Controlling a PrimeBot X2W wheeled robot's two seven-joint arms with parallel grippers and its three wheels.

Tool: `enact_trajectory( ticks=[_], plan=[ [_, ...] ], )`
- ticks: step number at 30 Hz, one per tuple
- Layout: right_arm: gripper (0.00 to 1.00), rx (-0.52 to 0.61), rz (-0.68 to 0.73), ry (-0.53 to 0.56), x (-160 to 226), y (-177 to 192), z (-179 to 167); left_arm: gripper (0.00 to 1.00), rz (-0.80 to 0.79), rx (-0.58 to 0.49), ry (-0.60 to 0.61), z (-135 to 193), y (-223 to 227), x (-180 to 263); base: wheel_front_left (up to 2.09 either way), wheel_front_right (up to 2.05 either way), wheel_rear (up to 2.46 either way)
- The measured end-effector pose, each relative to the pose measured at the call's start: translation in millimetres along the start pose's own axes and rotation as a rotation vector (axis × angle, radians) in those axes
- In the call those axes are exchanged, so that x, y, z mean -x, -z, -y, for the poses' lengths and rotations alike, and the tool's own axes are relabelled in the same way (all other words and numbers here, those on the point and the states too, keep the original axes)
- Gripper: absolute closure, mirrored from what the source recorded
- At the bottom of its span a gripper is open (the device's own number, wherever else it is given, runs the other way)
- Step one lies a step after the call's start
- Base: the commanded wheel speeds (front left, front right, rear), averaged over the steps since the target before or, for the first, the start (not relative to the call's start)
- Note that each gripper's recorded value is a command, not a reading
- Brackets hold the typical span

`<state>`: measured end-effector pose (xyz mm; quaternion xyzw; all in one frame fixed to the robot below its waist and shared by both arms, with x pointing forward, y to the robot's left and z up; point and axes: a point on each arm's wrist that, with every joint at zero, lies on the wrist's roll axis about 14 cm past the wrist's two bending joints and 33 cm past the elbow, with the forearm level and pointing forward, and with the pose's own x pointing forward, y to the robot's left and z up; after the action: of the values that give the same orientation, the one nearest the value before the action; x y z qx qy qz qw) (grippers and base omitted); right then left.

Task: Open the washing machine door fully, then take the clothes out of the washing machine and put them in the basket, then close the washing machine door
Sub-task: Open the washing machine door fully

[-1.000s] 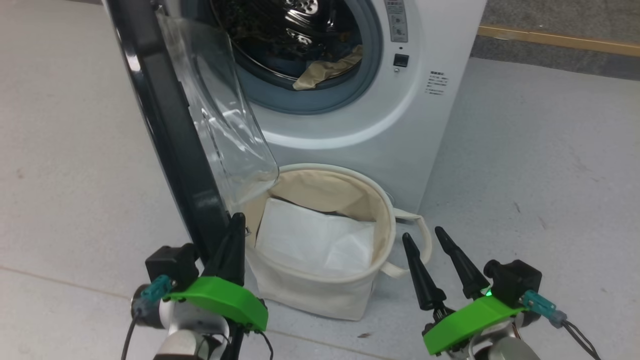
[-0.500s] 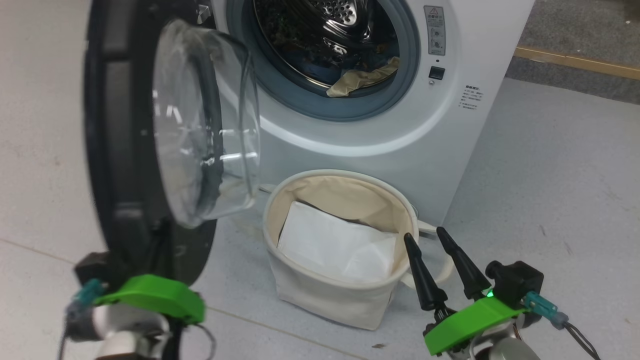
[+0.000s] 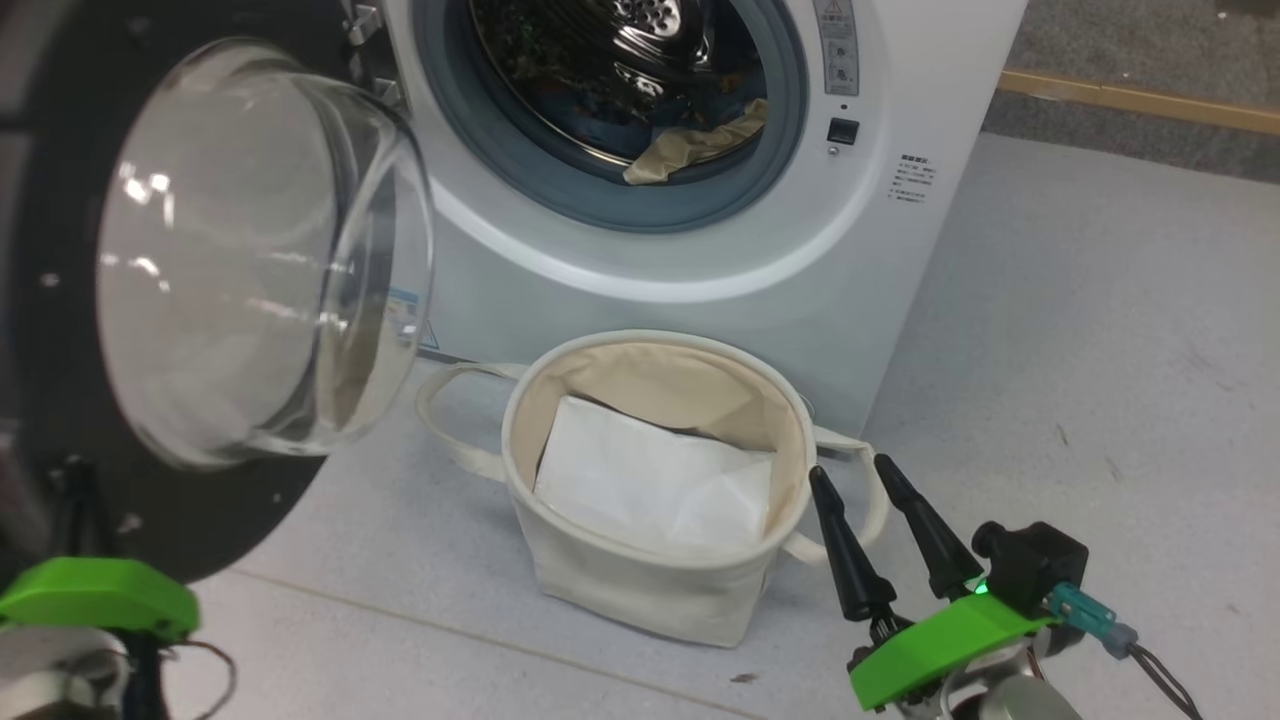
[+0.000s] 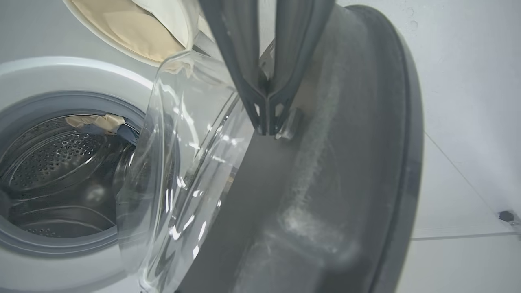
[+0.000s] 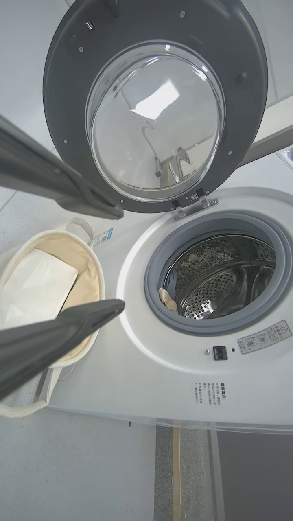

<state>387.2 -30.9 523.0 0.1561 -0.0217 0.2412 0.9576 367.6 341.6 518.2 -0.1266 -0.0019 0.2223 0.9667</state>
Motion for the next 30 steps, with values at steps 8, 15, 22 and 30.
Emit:
enact_trajectory(
  ticks=[8,15,22,30],
  plan=[
    [0.00,-0.012,-0.004,0.021,1.7,1.9,6.8,1.00,0.013,-0.008,-0.040,-16.8,0.0,-17.0,0.00,0.00,0.00],
    [0.00,-0.019,-0.002,0.020,1.0,1.5,6.2,1.00,0.027,0.001,-0.010,-10.0,0.8,-16.8,0.00,0.00,0.00],
    [0.00,-0.023,0.002,0.018,1.4,0.6,4.8,1.00,0.100,0.021,0.086,22.8,-13.0,-7.5,0.00,0.00,0.00],
    [0.00,-0.022,0.012,0.031,4.9,-2.3,7.9,0.00,0.104,0.024,0.179,51.1,-9.5,12.4,0.00,0.00,0.00]
  ],
)
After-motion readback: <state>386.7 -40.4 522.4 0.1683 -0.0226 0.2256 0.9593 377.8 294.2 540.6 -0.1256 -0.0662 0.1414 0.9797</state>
